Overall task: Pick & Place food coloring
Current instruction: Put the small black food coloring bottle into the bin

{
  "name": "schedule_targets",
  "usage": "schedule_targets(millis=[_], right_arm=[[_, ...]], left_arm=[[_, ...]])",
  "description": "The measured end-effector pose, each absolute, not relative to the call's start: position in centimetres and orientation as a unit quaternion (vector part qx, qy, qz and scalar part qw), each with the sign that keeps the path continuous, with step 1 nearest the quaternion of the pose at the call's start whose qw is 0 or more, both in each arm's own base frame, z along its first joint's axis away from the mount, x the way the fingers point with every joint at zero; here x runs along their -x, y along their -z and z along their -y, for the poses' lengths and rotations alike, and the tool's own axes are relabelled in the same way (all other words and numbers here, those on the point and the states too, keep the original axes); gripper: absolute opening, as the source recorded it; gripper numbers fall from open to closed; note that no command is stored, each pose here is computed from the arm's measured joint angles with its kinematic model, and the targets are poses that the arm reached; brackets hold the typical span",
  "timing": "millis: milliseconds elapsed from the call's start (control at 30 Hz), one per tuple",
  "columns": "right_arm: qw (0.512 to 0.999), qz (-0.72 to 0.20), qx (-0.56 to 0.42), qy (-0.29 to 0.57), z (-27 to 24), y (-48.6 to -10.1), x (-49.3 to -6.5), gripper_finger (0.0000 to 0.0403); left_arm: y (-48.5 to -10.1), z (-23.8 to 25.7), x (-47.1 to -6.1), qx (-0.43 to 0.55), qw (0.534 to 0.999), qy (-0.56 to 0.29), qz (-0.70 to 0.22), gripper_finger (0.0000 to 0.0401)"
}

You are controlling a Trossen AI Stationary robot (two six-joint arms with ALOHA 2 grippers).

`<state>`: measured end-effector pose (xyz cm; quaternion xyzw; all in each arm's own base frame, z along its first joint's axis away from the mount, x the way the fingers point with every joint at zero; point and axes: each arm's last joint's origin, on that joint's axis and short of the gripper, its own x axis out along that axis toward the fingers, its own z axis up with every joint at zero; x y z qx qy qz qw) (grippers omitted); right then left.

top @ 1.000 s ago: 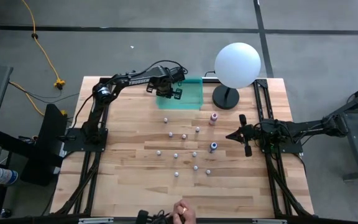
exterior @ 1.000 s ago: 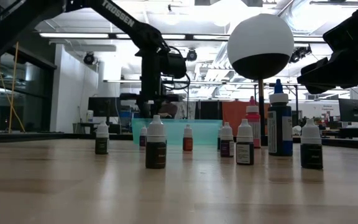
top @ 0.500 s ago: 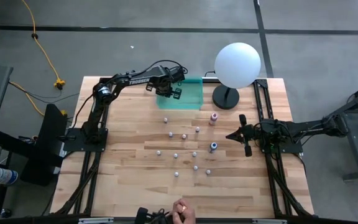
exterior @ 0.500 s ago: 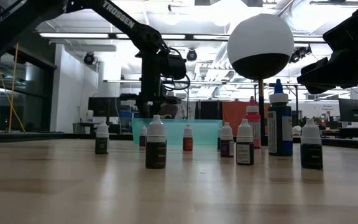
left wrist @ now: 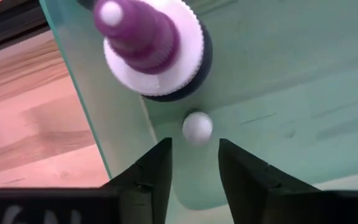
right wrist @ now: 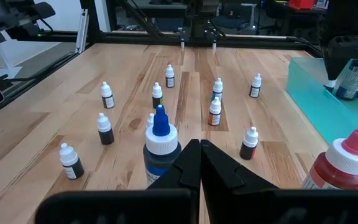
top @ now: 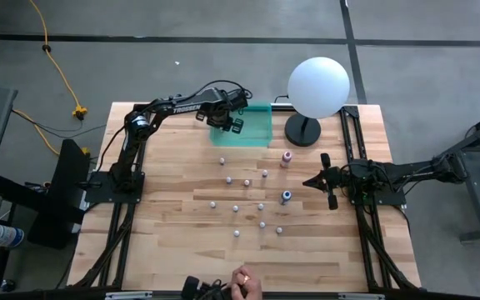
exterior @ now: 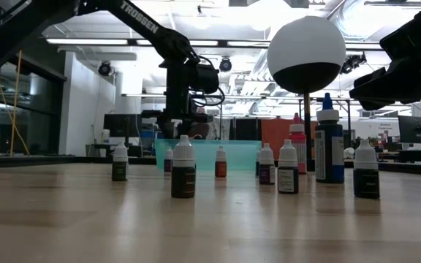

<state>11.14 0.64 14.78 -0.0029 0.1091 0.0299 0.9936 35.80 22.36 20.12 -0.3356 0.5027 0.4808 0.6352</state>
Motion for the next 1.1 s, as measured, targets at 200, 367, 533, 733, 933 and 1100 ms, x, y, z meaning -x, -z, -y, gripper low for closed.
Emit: schedule_targets(millis=[200,367,533,733,933,1100], right_arm=[[0.994,-0.109,0.003,-0.030,-0.6,-14.8,-11.1,0.0000],[0.994,-0.109,0.003,-0.030,-0.6,-14.8,-11.1,0.0000],[0.994,-0.109,0.003,-0.030,-0.6,-14.8,-11.1,0.0000],[0.994,-0.109,0.003,-0.030,-0.6,-14.8,-11.1,0.0000],[0.993,-0.110,0.003,-0.030,-0.6,-14.8,-11.1,0.0000],[0.993,-0.110,0.003,-0.030,-0.6,-14.8,-11.1,0.0000]], left_arm=[[-20.1,-22.4,-35.8,0.333,0.637,-0.479,-0.504,0.0135],[-21.4,-22.3,-36.3,0.313,0.661,-0.459,-0.505,0.0135],[-24.3,-21.8,-37.0,0.282,0.693,-0.433,-0.503,0.0136],[-28.7,-19.5,-37.1,0.227,0.724,-0.393,-0.519,0.0136],[-31.8,-15.6,-35.5,0.177,0.726,-0.349,-0.566,0.0136],[-33.0,-11.9,-34.4,0.133,0.738,-0.311,-0.584,0.0136]])
